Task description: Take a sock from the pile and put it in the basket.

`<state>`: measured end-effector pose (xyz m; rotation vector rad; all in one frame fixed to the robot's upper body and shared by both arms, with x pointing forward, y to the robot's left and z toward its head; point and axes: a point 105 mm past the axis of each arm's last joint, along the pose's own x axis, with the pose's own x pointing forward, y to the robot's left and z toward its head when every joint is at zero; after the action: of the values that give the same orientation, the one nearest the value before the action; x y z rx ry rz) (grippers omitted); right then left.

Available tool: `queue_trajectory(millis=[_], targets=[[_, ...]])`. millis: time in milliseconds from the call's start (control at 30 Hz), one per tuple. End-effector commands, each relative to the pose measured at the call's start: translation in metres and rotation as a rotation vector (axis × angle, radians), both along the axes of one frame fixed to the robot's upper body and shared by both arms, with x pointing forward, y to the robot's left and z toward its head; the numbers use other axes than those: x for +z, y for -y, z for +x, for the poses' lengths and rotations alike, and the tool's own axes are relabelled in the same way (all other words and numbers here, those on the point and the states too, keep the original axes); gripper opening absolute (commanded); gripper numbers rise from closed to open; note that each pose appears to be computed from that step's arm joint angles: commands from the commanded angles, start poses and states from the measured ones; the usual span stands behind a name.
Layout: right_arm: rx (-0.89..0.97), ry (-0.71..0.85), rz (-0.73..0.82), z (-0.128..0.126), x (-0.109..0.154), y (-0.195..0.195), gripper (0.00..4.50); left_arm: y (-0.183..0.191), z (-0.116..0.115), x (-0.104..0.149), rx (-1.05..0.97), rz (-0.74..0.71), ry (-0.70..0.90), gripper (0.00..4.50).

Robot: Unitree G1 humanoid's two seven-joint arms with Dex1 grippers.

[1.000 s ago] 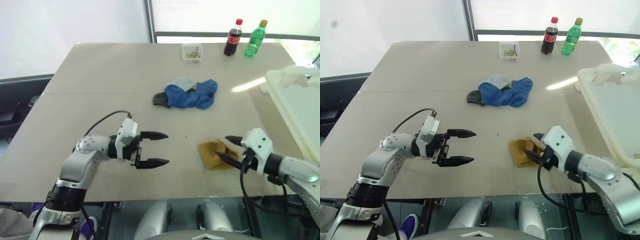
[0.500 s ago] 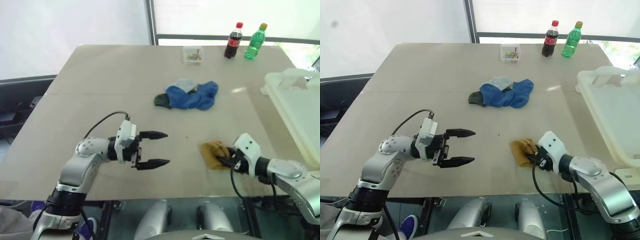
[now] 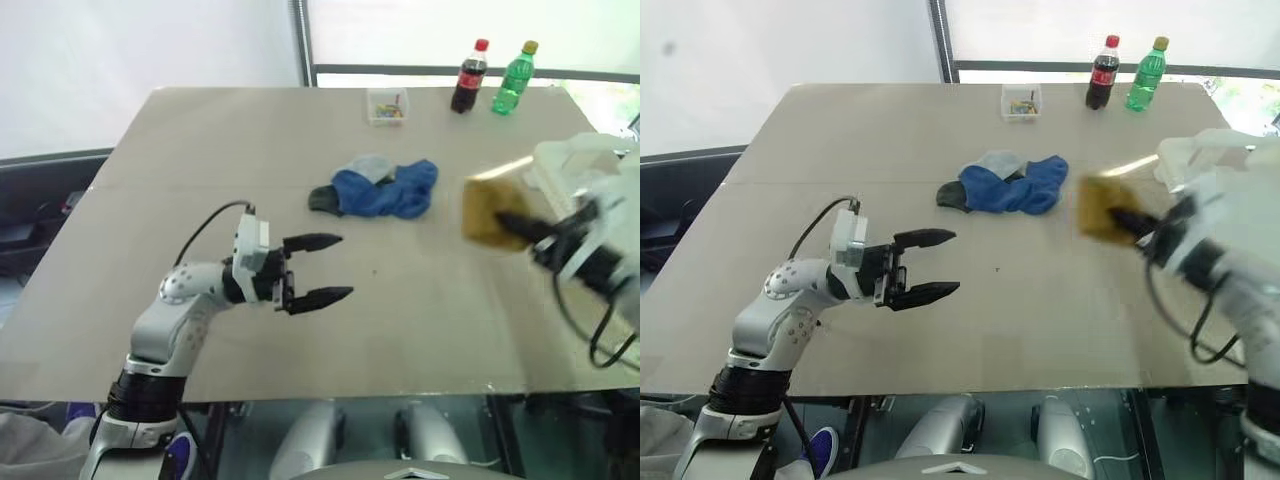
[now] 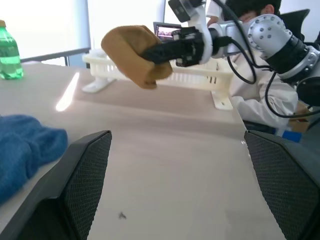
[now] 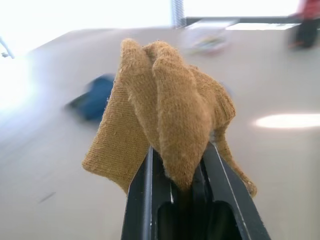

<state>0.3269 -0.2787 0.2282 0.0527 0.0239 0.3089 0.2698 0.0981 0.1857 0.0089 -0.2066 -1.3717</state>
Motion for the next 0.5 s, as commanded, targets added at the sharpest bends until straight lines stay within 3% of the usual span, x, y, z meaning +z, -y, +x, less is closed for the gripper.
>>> queue_trajectory(millis=[33, 167, 333, 467, 500], targets=[[-0.322, -0.017, 0.058, 0.006, 0.021, 0.076, 0.02, 0.007, 0.001, 0.019, 0.014, -0.052, 0.036, 4.50], [-0.397, -0.132, 0.079, 0.011, 0.007, 0.111, 0.02, 0.011, 0.005, 0.032, 0.025, -0.099, 0.066, 4.50], [-0.385, -0.325, 0.097, 0.015, -0.051, 0.118, 0.02, 0.014, 0.003, 0.032, 0.019, -0.099, 0.065, 4.50], [-0.465, -0.401, 0.052, 0.013, -0.077, 0.139, 0.02, 0.016, 0.000, 0.024, 0.018, -0.086, 0.048, 4.50], [-0.452, -0.408, 0.039, 0.013, -0.080, 0.139, 0.80, 0.016, 0.000, 0.023, 0.019, -0.085, 0.046, 4.50]])
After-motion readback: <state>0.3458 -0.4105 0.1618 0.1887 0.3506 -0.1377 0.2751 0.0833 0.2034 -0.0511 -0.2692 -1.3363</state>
